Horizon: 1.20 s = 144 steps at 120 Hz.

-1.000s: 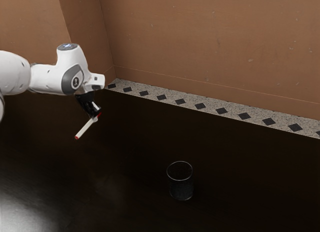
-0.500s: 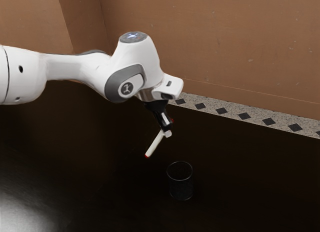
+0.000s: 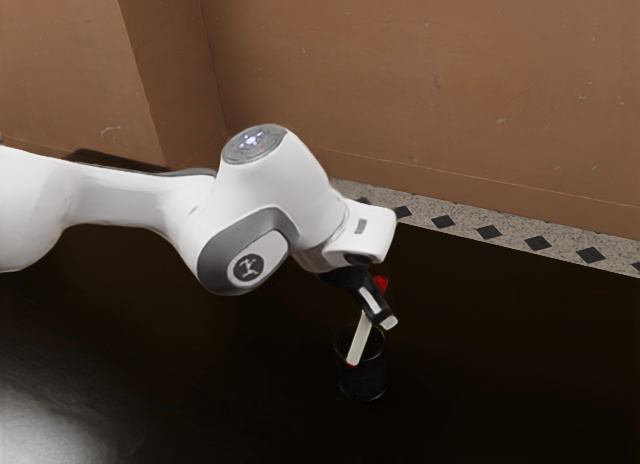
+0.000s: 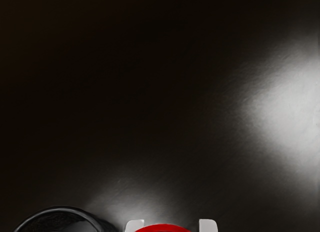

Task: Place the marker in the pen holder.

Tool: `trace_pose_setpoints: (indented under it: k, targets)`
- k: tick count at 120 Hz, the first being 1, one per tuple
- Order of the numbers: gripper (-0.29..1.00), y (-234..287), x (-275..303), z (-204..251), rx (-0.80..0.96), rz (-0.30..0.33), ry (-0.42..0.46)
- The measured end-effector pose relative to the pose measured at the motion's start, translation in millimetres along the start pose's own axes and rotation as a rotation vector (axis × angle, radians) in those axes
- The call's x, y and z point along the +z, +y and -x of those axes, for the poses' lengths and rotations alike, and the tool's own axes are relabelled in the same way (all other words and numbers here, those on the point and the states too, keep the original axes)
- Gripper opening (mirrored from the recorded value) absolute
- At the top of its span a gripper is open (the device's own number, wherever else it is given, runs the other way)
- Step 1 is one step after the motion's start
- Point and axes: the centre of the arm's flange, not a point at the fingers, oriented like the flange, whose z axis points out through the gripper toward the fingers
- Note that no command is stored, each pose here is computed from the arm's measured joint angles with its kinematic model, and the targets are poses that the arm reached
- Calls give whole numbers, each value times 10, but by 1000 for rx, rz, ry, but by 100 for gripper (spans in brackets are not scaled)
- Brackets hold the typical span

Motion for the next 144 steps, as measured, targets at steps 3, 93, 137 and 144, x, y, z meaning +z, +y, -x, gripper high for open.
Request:
trace_pose_setpoints:
  k: [3, 93, 137, 144]
  targets:
    - [-2, 9, -6, 6, 0, 0, 9]
    - [-2, -1135, 238, 274, -140, -75, 73]
    - [-2, -783, 438, 5, -57, -27, 106]
    - [-2, -789, 465, 33, -56, -27, 100]
